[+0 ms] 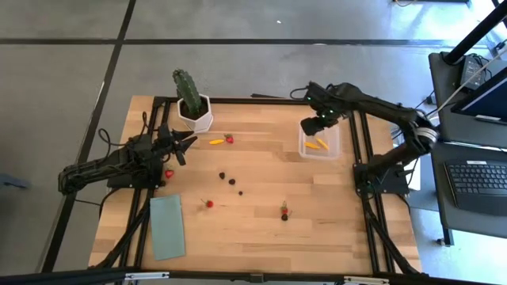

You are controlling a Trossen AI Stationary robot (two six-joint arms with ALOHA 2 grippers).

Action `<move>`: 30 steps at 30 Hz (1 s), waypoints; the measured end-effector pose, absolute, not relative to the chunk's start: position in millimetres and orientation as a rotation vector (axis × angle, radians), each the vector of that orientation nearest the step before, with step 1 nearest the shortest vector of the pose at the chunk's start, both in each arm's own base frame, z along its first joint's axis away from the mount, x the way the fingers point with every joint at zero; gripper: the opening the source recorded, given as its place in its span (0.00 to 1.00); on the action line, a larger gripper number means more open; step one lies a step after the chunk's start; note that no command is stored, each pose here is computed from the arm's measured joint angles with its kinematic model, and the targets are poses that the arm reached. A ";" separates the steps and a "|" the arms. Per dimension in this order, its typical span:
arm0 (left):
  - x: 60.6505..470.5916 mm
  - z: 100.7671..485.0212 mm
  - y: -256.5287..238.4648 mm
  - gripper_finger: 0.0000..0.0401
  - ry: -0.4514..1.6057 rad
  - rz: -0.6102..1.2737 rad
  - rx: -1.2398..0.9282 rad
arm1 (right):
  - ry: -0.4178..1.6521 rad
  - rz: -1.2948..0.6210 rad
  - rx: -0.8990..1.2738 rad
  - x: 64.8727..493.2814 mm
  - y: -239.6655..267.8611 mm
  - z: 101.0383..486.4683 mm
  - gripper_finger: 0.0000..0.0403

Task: Pick and placing Produce into tupperware
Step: Put the bottom black cherry into the transparent bin

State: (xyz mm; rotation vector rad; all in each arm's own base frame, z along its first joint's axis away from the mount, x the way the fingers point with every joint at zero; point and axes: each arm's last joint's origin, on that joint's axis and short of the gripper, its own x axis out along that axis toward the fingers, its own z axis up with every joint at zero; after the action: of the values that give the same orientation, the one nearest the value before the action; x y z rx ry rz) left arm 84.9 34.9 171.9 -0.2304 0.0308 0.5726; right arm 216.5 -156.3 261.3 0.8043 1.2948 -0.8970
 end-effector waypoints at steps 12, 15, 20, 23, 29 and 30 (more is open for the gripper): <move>85.0 171.9 34.9 0.31 0.031 0.572 -0.231 | 1.387 -0.803 0.864 226.9 -163.2 180.3 0.28; 85.0 171.9 34.9 0.31 0.031 0.572 -0.231 | 1.402 -0.817 0.880 219.9 -158.2 164.3 0.28; 85.0 171.9 34.9 0.31 0.031 0.572 -0.231 | 1.386 -0.826 0.888 211.2 -151.7 143.2 0.29; 85.0 171.9 34.9 0.31 0.031 0.573 -0.231 | 1.385 -0.834 0.900 207.2 -148.8 136.7 0.29; 85.0 171.9 34.9 0.31 0.031 0.572 -0.230 | 1.383 -0.829 0.893 207.7 -149.2 136.8 0.30; 85.0 171.9 34.9 0.31 0.031 0.573 -0.230 | 1.383 -0.822 0.883 208.6 -149.8 137.9 0.31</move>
State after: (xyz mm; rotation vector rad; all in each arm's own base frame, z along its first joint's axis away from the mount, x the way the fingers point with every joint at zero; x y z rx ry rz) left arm 85.0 34.9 171.9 -0.2304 0.0309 0.5726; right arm 208.6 -149.8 137.9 0.8835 1.3832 -0.8217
